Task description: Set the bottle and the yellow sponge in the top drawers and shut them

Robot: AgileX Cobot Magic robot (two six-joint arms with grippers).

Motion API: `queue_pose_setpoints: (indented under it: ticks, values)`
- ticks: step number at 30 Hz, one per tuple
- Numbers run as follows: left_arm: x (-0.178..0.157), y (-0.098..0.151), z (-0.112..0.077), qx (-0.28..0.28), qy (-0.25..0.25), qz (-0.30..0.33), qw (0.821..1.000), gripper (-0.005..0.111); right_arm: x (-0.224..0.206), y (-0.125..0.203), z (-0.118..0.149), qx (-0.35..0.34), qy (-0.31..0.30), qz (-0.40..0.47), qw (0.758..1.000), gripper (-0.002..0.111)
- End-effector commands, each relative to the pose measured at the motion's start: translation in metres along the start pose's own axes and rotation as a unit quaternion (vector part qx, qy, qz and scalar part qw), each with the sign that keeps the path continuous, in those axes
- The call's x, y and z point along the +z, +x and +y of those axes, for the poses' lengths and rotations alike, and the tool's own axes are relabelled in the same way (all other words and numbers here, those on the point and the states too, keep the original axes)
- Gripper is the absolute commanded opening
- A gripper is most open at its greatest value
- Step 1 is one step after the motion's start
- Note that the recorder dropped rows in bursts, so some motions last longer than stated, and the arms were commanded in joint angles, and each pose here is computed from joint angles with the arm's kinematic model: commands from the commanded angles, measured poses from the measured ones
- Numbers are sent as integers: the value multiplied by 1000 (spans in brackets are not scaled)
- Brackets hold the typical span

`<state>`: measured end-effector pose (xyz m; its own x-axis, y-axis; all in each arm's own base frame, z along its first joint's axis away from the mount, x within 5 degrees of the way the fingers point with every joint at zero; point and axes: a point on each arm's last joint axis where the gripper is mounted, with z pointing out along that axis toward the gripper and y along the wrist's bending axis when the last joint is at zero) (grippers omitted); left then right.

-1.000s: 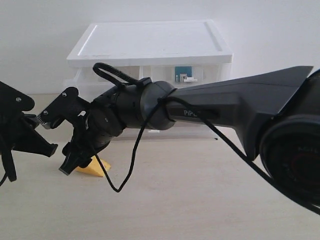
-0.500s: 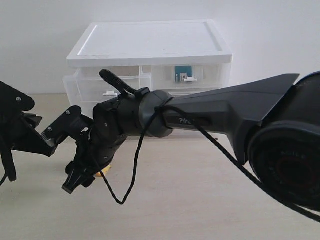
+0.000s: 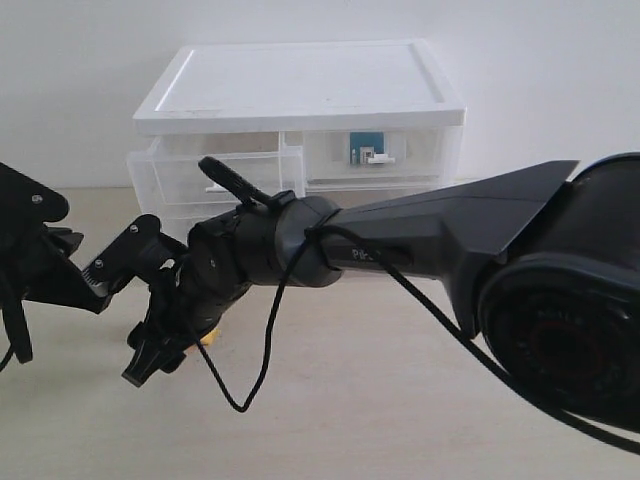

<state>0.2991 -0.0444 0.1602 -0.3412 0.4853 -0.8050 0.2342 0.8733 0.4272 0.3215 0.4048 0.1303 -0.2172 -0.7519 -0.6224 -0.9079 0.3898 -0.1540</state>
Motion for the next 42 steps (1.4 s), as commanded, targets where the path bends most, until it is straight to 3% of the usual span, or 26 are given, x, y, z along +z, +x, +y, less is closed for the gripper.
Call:
queue_pose_setpoints:
  ticks: [1, 19, 24, 30, 42]
  values:
    - [-2, -1, 2, -1, -4, -3, 1000, 4, 4, 0, -2, -5, 7, -14, 1000, 62]
    - [-2, -1, 2, -1, -6, -6, 1000, 4, 5, 4, 5, -3, -15, 8, 1000, 62]
    - [-2, -1, 2, -1, -6, -7, 1000, 4, 6, 2, 17, -13, -27, 13, 999, 45]
    - [-2, -1, 3, -3, -9, -8, 1000, 4, 5, -2, 33, -37, -37, 17, 998, 56]
    - [-2, 1, 9, -14, -37, 4, 999, 4, -11, -7, -8, -11, 13, -12, 1000, 57]
